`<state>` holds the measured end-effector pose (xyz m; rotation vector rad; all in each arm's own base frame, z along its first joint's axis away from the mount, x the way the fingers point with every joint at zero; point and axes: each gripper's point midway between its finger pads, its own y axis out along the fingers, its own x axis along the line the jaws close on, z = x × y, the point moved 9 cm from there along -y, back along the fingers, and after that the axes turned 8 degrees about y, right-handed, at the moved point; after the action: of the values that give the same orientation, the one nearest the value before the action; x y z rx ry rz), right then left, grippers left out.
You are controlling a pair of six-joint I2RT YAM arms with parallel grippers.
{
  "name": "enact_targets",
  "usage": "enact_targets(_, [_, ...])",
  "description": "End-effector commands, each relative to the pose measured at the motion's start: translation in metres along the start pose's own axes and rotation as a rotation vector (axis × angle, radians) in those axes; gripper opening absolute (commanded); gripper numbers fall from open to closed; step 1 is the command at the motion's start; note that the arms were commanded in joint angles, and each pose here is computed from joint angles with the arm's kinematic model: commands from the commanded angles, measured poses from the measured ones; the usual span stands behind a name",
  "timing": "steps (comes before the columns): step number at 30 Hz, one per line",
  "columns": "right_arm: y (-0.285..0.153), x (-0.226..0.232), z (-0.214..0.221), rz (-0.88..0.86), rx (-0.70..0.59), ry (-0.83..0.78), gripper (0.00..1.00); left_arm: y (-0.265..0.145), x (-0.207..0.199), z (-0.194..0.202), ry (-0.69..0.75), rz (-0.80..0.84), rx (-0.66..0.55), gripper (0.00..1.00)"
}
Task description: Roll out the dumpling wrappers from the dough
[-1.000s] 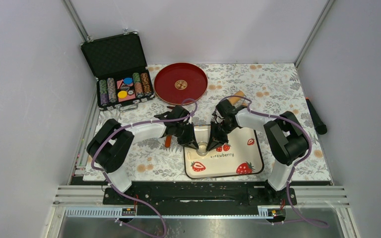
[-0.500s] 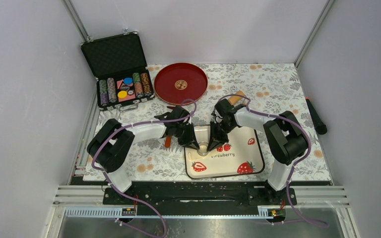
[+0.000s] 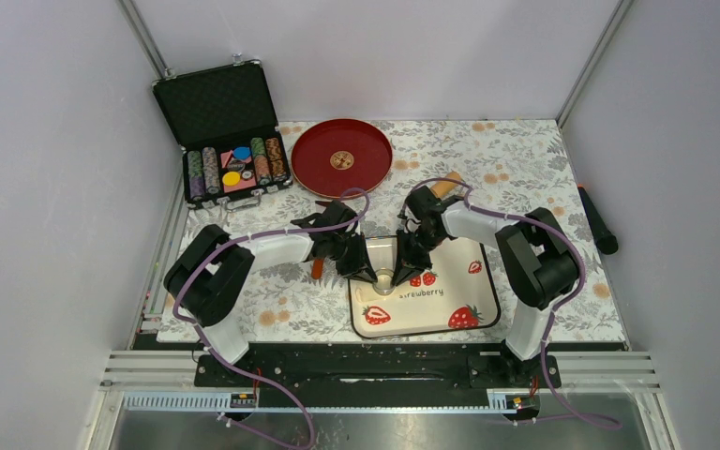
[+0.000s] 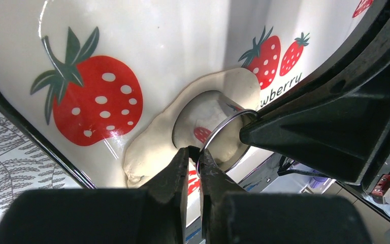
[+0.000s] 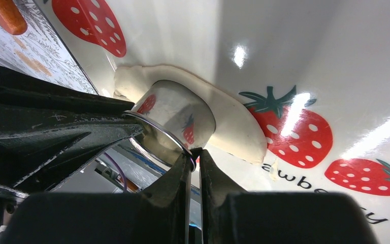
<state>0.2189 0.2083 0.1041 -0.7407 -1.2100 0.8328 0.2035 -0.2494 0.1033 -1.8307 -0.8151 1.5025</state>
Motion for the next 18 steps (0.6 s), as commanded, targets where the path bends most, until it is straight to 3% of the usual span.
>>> enact_targets(1, [0.0259,-0.0440,0.0117,0.267,0.067,-0.011,0.00,0.0258,0.0609,0.0397,-0.104,-0.332,0.144,0.00])
enact_targets(18, [0.0311,-0.0450,0.0158,0.396,0.078,-0.052,0.00,0.0259,0.0609,0.0394,-0.152,-0.386,0.187,0.00])
